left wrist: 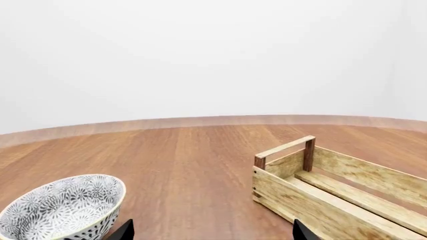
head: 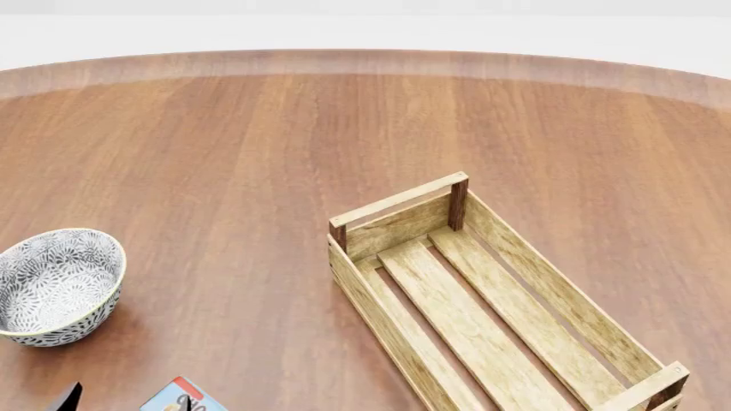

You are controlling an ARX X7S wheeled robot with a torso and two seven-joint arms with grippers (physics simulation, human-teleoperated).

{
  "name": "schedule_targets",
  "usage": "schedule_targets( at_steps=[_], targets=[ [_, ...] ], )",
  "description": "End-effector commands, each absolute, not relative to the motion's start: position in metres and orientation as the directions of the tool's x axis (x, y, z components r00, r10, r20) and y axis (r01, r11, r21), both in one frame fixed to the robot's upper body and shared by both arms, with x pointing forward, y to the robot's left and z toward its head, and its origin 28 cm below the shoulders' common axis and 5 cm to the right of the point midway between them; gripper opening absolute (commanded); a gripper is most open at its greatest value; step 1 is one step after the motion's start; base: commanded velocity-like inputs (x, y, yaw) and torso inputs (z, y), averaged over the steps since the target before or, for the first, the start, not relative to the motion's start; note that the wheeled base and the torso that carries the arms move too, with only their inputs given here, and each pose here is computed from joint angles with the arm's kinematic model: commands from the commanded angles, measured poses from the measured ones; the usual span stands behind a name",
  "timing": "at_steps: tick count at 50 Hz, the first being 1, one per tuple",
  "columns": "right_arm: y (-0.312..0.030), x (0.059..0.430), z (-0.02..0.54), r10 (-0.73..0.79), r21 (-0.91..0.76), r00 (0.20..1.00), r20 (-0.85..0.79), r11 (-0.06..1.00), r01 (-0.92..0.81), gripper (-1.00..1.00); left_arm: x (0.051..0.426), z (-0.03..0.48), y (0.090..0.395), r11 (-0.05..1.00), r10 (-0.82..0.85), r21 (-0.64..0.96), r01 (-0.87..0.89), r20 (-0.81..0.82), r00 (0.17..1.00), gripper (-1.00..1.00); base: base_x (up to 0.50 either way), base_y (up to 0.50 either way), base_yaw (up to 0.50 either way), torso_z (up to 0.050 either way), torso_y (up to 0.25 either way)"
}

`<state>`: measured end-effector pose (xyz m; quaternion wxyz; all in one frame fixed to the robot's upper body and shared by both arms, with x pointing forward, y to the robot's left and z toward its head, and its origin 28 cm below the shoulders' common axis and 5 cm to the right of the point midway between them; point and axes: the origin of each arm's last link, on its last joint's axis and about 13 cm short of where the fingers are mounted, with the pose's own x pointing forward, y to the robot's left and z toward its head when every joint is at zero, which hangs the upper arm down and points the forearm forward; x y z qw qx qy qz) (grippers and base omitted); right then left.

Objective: Pick up the chocolate pudding and put it in the tray.

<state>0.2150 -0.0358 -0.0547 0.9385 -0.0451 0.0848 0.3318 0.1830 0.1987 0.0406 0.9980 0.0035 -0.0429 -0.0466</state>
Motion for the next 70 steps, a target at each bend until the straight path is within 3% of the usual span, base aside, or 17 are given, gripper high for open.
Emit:
schedule_targets(
  at_steps=[1,17,18,48,70],
  targets=[
    [-0.035,0.218,-0.055,0.616,-0.028,0.765,-0.189,0.775,-0.631,1.0,0.183,0.04,0.198,0.996,-0.094,0.013,0.093,0.085,0.992,1.0,0.0,0.0,0.0,0.0,0.0],
    [-0.033,0.221,-0.054,0.613,-0.037,0.767,-0.191,0.776,-0.63,1.0,0.183,0.04,0.199,0.996,-0.093,0.014,0.093,0.086,0.992,1.0,0.0,0.0,0.0,0.0,0.0],
    [-0.033,0.221,-0.054,0.614,-0.039,0.767,-0.187,0.776,-0.63,-1.0,0.183,0.04,0.198,0.996,-0.094,0.014,0.094,0.086,0.992,1.0,0.0,0.0,0.0,0.0,0.0],
    [-0.053,0.225,-0.045,0.543,-0.046,0.824,-0.161,0.83,-0.556,-1.0,0.184,0.04,0.199,0.996,-0.089,0.013,0.089,0.087,0.992,1.0,0.0,0.0,0.0,0.0,0.001],
    [-0.068,0.237,-0.003,0.484,-0.103,0.87,-0.098,0.864,-0.492,-1.0,0.183,0.04,0.199,0.996,-0.089,0.02,0.087,0.087,0.992,1.0,0.0,0.0,0.0,0.0,0.0]
  ],
)
